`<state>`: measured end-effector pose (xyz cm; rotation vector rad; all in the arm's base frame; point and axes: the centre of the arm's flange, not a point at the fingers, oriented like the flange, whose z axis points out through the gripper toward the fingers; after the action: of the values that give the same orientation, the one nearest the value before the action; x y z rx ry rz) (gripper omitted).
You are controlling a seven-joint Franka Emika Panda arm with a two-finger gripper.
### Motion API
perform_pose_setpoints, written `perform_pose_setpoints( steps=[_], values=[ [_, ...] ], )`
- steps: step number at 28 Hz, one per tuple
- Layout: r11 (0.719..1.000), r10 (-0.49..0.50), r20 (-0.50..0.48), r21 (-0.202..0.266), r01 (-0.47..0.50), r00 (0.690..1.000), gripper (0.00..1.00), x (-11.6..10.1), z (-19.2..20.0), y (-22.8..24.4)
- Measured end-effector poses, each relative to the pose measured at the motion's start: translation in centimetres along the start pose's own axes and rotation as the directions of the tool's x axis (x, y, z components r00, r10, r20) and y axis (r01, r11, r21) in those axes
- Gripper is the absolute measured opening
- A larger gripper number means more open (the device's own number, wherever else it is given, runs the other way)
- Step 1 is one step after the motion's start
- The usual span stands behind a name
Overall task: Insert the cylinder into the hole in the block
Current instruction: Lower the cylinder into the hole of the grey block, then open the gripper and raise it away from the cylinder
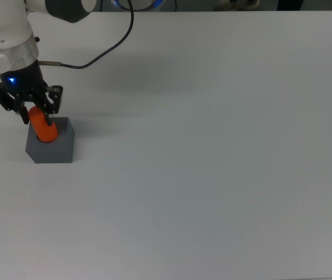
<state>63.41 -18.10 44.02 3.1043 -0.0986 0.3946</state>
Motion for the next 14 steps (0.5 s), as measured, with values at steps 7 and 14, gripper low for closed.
perform_pose_setpoints(
  steps=[7, 14],
  values=[
    [1.0, 0.0, 0.0, 0.0, 0.0, 1.0, 0.52, 0.0, 0.03, 0.0],
    [1.0, 0.0, -0.003, 0.0, 0.0, 1.0, 0.77, 0.11, -0.32, 0.0]
  ],
)
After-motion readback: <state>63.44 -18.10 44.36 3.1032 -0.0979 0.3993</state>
